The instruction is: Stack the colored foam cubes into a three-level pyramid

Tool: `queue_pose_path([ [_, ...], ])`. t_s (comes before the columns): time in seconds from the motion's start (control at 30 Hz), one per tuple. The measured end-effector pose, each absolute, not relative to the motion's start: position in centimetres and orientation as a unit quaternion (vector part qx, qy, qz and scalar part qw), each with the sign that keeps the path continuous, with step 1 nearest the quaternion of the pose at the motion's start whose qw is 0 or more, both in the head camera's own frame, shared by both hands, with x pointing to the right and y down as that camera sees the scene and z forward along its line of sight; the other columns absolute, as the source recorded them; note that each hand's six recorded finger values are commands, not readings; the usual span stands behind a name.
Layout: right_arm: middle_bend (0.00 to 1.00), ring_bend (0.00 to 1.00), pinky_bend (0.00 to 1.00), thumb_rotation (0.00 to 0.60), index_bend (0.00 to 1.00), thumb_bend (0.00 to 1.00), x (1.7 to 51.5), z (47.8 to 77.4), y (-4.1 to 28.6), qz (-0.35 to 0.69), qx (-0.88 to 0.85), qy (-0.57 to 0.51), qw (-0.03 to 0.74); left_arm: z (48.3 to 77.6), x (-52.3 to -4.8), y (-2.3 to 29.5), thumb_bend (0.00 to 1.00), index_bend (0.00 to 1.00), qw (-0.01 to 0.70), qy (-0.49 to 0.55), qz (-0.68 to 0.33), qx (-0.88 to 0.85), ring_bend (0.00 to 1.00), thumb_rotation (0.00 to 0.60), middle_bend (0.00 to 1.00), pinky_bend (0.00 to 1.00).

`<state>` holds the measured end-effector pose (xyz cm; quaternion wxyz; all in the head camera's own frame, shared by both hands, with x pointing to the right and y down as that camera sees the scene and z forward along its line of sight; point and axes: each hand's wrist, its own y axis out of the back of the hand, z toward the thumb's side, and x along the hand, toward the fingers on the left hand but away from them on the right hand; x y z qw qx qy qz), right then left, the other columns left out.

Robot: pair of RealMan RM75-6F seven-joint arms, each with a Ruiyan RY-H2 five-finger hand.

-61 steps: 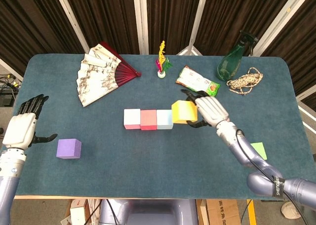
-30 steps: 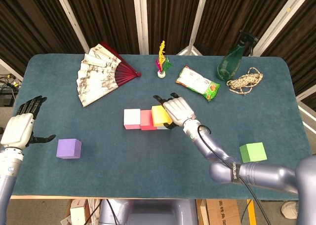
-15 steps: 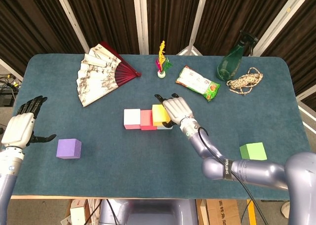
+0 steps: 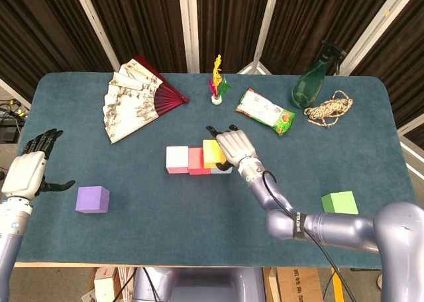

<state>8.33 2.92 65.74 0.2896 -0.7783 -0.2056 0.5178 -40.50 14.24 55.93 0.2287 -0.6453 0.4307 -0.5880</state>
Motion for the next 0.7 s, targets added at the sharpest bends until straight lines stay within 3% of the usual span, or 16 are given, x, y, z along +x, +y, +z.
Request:
queue_pose_path([
  [0.7,0.48,0.35,0.12,0.600,0.00,0.32,8.00,66.41,3.14,0.525,-0.776,-0.207,0.282,56.09,-40.79,14.22,0.12,0.00,0.225,0.430,-0.591,-0.644,0.00,0.600,0.01,0.02],
])
